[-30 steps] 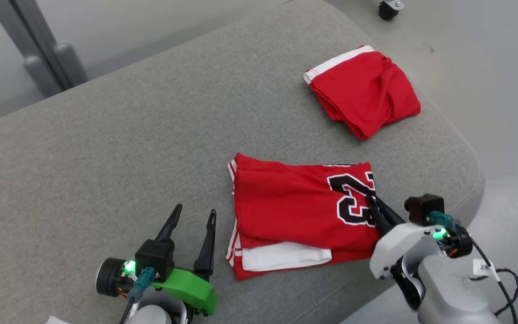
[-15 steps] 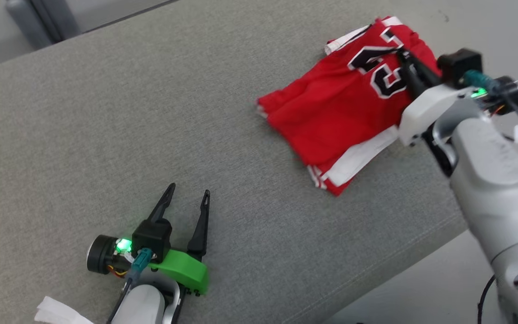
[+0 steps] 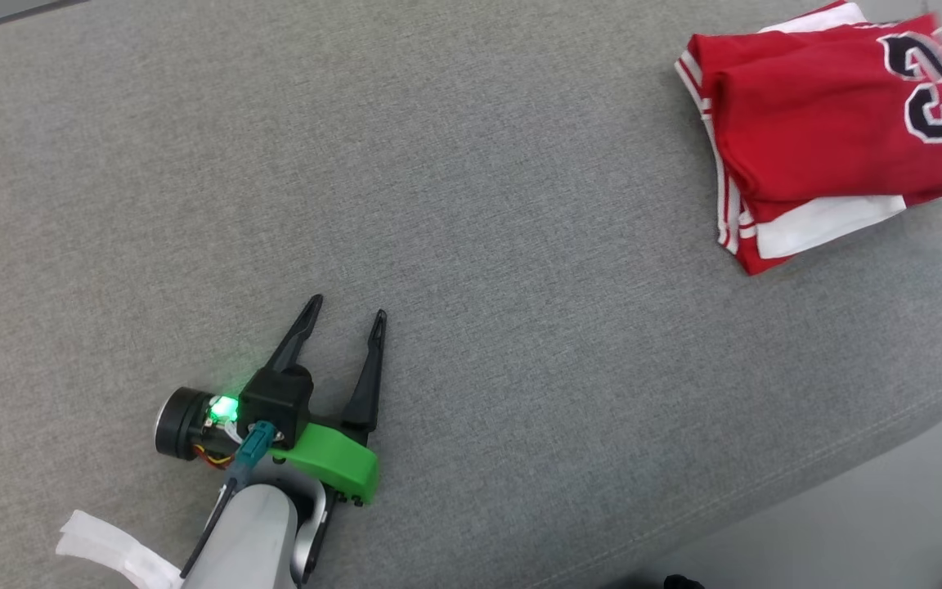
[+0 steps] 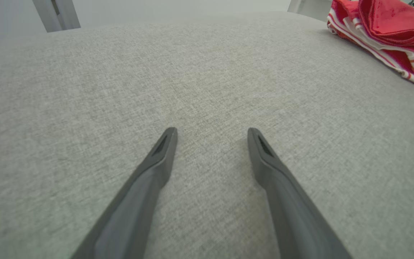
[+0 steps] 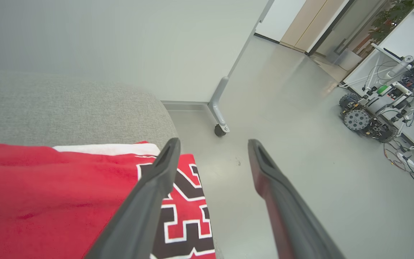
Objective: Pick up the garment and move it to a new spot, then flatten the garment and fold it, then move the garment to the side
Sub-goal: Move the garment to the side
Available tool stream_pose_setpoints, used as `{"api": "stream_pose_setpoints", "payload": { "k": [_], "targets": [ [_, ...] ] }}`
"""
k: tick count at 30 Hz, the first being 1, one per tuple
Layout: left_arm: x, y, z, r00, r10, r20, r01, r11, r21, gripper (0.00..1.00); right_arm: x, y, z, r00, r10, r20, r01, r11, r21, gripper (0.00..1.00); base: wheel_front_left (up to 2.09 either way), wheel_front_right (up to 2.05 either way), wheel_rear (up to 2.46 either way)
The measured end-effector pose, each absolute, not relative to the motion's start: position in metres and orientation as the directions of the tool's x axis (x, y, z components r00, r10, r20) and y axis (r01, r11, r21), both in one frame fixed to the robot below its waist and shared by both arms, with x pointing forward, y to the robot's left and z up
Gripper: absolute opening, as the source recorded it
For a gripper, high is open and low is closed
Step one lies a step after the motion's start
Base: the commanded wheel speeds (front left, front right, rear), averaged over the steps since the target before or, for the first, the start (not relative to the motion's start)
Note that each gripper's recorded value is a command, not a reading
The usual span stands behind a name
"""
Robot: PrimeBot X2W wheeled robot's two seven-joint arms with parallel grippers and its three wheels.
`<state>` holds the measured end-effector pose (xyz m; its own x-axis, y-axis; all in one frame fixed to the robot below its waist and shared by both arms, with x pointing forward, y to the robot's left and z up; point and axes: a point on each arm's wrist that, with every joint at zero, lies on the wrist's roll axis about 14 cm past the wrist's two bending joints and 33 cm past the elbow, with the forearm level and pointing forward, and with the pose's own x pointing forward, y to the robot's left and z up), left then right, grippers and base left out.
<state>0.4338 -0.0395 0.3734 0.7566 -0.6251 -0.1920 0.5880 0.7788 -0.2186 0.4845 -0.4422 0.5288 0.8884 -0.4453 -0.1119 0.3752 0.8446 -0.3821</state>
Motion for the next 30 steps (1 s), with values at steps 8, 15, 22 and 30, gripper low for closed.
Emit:
{"api": "stream_pose_setpoints", "payload": {
  "k": [8, 15, 22, 30],
  "targets": [
    [0.441, -0.015, 0.38, 0.813, -0.548, -0.196, 0.517, 0.835, -0.188, 1.0, 0.519, -0.361, 0.559, 0.949, -0.307, 0.072, 0.315, 0.917, -0.246, 1.0, 0.0, 0.0, 0.0],
    [0.45, 0.024, 0.398, 0.89, -0.423, -0.169, 0.399, 0.903, -0.16, 1.0, 0.513, -0.291, 0.578, 0.967, -0.158, 0.199, 0.184, 0.976, -0.119, 1.0, 0.0, 0.0, 0.0],
    [0.445, 0.075, 0.414, 0.95, -0.274, -0.151, 0.256, 0.959, -0.124, 1.0, 0.494, -0.236, 0.556, 0.982, -0.052, 0.182, 0.057, 0.998, -0.025, 1.0, 0.0, 0.0, 0.0],
    [0.42, 0.128, 0.427, 0.983, -0.118, -0.143, 0.106, 0.99, -0.095, 1.0, 0.463, -0.196, 0.504, 0.998, 0.022, 0.056, -0.026, 0.997, 0.072, 1.0, 0.0, 0.0, 0.0]
  ]
}}
